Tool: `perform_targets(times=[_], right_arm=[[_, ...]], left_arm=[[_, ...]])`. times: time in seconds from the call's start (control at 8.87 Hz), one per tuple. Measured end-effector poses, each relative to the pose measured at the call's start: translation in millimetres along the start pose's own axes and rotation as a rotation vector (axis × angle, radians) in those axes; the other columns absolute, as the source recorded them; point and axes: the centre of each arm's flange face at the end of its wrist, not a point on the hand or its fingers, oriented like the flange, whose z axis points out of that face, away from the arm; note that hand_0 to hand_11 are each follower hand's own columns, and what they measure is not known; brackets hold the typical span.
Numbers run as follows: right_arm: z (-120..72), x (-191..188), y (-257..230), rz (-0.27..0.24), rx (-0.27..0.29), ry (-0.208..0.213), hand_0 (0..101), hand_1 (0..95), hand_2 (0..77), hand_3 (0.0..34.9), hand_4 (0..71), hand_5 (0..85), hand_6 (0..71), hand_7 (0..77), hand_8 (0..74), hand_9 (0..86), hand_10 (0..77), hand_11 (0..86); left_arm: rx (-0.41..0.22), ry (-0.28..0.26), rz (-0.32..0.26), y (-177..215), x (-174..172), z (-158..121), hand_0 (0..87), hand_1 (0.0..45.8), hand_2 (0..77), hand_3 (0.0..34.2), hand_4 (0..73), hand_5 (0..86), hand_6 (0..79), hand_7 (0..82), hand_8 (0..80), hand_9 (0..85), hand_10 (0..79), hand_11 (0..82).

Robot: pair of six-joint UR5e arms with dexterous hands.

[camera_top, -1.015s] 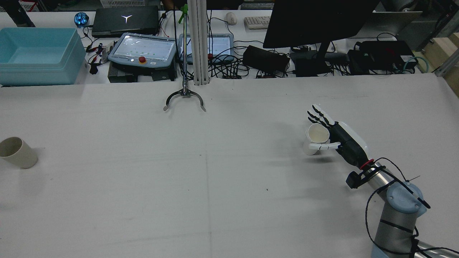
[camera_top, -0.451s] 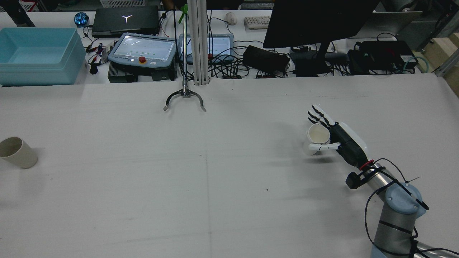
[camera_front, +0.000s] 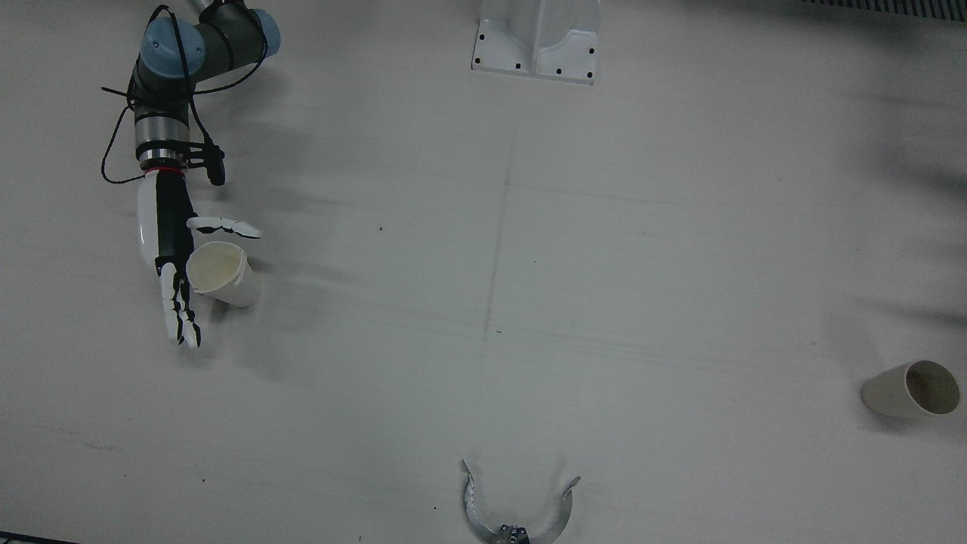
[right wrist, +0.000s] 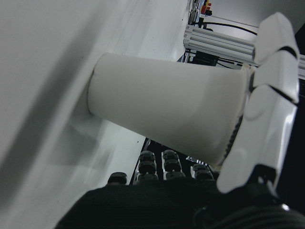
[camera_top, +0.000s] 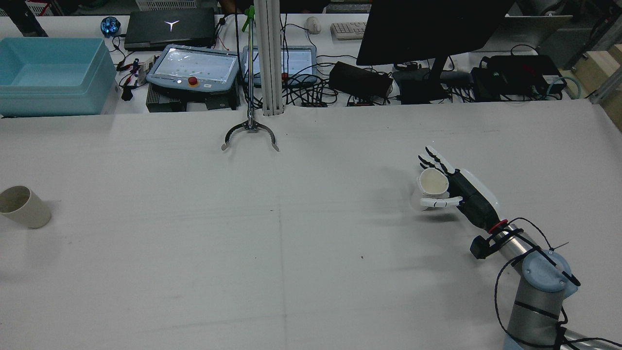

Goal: Pour water
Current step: 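Close the right hand's fingers around the white paper cup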

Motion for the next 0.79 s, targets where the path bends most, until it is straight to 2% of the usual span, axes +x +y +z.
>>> perform_targets(times=[0.23, 0.34, 0.45, 0.56, 0.79], right_arm=[[0.3, 0.9, -0.7, 0.003, 0.001, 0.000, 50, 19.1, 12.5, 5.3, 0.0, 7.6, 10.4, 7.1, 10.4, 7.6, 0.0, 1.1], [0.8, 0.9, 0.3, 0.007, -0.001, -0.001, 50, 19.1, 12.5, 5.6, 0.0, 8.2, 12.0, 9.3, 9.8, 9.3, 0.0, 1.1], [2.3, 0.7, 3.1, 0.012, -0.005, -0.003, 52, 23.5, 14.7, 3.3, 0.0, 10.4, 17.5, 14.7, 13.6, 12.5, 0.0, 0.5], [4.2, 0.0, 5.7, 0.016, -0.009, -0.006, 52, 23.5, 14.7, 3.3, 0.0, 10.4, 17.5, 14.7, 13.6, 12.5, 0.0, 0.5], [7.1, -2.3, 8.7, 0.021, -0.013, -0.014, 67, 31.6, 22.9, 1.2, 0.0, 16.9, 38.7, 29.5, 18.5, 15.3, 0.0, 0.5]], left_arm=[[-0.001, 0.001, 0.000, 0.5, 0.5, -0.2, 79.8, 31.1, 0.5, 0.0, 31.1, 0.0, 8.2, 6.0, 0.5, 0.5, 6.5, 13.6], [-0.001, 0.002, 0.000, 0.4, 0.6, -0.3, 79.9, 31.1, 0.5, 0.0, 31.1, 0.0, 8.2, 6.0, 1.1, 0.5, 6.5, 13.6], [0.001, 0.002, 0.000, -0.1, 0.8, -0.6, 79.9, 31.1, 0.5, 0.0, 31.1, 0.0, 8.2, 6.0, 1.1, 0.5, 6.5, 13.6], [0.002, 0.003, 0.000, -0.6, 0.9, -1.2, 79.8, 31.1, 0.5, 0.0, 30.5, 0.0, 8.2, 6.0, 1.1, 0.5, 6.5, 13.6], [0.004, 0.002, 0.000, -1.3, 0.6, -1.7, 79.8, 31.1, 1.1, 0.0, 31.1, 0.0, 8.2, 6.0, 1.1, 0.5, 6.5, 13.6]])
